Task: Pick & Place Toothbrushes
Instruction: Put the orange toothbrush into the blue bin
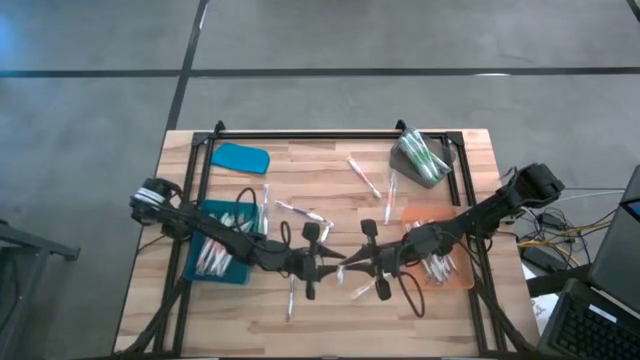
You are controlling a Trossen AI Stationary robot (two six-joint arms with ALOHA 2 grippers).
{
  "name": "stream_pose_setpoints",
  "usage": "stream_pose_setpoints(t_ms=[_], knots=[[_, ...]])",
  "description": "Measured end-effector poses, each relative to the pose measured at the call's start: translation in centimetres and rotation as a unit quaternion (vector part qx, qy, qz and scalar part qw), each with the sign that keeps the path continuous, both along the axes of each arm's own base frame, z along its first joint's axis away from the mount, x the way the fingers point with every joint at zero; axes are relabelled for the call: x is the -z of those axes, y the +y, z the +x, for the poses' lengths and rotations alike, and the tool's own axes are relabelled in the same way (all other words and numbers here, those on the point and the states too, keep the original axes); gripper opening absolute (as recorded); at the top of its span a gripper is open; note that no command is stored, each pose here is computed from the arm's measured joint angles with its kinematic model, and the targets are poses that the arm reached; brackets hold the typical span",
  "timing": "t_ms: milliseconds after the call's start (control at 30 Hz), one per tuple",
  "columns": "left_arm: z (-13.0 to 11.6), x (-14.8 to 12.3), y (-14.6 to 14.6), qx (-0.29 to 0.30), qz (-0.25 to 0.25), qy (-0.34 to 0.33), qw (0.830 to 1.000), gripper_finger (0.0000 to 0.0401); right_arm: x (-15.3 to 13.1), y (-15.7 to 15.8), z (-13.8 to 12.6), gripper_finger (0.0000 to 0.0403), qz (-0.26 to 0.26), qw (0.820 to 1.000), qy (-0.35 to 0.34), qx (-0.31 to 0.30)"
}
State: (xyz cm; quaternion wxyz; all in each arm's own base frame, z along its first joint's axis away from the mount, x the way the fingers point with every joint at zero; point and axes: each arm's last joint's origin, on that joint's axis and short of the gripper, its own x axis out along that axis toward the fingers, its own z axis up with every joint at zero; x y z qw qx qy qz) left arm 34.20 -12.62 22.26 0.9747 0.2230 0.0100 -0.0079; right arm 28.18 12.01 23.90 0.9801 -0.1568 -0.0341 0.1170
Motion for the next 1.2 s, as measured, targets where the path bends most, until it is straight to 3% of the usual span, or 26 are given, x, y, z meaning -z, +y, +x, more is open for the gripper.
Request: stream_pose_setpoints(t_ms=[300, 533, 867, 1000, 1200], knots=[[0.46, -0.59, -0.07, 0.001, 0.008, -0.009, 1.0, 0.0112, 0.0, 0.01, 0.0, 0.0013, 0.0, 1.0, 0.0, -0.001], [0.54, -0.61, 0.15, -0.003, 0.006, -0.01, 1.0, 0.0027, 0.02, 0.0, 0.0, 0.0013, -0.001, 1.0, 0.001, 0.0], [0.55, -0.59, 0.19, -0.003, -0.006, -0.009, 1.0, 0.0026, 0.02, 0.0, 0.01, 0.0015, 0.001, 1.0, 0.001, 0.001], [0.55, -0.57, 0.19, -0.004, -0.012, -0.008, 1.0, 0.0026, 0.03, 0.0, 0.01, 0.0034, 0.016, 1.0, 0.005, 0.0], [0.55, -0.42, 0.25, -0.015, -0.014, 0.0, 1.0, 0.0026, -0.69, -0.3, -0.51, 0.0096, 0.027, 1.0, 0.012, 0.011]])
